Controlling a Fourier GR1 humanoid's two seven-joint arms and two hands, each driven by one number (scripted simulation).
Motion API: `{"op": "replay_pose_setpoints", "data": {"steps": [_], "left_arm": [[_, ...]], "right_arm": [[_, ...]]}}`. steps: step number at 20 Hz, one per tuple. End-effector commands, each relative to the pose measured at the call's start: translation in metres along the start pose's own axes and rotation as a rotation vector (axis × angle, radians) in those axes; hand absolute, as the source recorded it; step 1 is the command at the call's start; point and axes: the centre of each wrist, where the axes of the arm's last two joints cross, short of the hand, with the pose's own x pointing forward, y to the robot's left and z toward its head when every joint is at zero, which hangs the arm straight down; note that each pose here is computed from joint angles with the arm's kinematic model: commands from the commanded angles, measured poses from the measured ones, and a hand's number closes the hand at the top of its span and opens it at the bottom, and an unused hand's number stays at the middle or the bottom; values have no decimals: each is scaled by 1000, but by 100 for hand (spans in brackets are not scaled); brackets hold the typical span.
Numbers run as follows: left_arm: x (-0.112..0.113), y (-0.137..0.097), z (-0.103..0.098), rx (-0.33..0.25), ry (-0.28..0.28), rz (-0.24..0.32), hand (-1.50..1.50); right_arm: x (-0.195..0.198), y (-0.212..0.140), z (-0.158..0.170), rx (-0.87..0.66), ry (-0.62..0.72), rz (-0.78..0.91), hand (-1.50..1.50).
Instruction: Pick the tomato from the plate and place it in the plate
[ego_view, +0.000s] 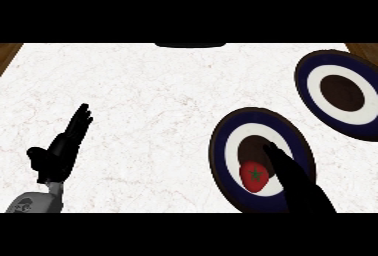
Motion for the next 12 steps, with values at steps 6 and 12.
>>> {"op": "replay_pose_setpoints", "data": {"steps": [6, 12], "left_arm": [[-5, 5, 13, 7, 7, -10, 0], [3, 7, 8, 15, 0, -24, 0]], "right_arm": [[10, -13, -21, 77, 119, 136, -150], [4, 12, -25, 110, 125, 121, -150]]}}
